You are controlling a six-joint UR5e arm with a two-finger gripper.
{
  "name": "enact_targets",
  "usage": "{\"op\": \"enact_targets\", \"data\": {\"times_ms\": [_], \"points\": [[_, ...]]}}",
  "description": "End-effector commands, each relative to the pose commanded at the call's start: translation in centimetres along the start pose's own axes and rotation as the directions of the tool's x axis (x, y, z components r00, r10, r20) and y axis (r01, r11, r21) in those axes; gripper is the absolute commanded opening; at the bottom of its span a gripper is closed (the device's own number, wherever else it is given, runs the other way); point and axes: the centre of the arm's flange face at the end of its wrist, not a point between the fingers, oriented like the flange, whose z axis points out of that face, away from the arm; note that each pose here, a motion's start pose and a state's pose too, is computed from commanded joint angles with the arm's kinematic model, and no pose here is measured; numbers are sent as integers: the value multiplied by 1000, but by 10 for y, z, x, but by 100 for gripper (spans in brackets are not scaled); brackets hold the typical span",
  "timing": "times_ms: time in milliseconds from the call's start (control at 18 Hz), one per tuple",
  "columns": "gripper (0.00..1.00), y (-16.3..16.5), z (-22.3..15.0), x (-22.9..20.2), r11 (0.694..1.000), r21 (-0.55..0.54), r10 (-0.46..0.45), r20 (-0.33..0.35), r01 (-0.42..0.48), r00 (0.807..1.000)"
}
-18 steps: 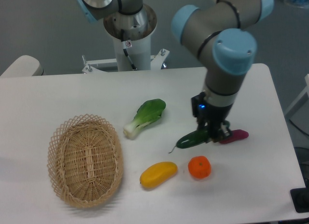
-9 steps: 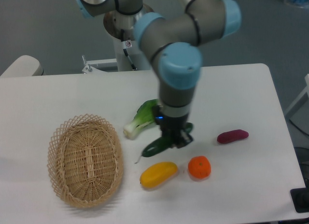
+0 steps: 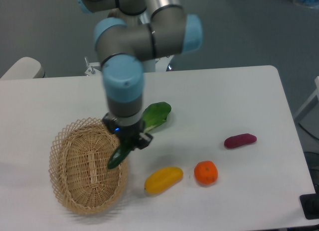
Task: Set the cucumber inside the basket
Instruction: 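Carry the held cucumber over the wicker basket and lower it inside, then open the gripper to release the cucumber and raise the arm away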
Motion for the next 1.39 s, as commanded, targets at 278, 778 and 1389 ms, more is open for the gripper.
{"op": "enact_targets", "data": {"times_ms": [278,778,1389], "points": [[33,-13,33,17,997,10,-82,7,82,997],[35,-24,83,58,997,-70,-32,91,38,995],[84,-26,99,77,998,-65,18,116,-10,993]]}}
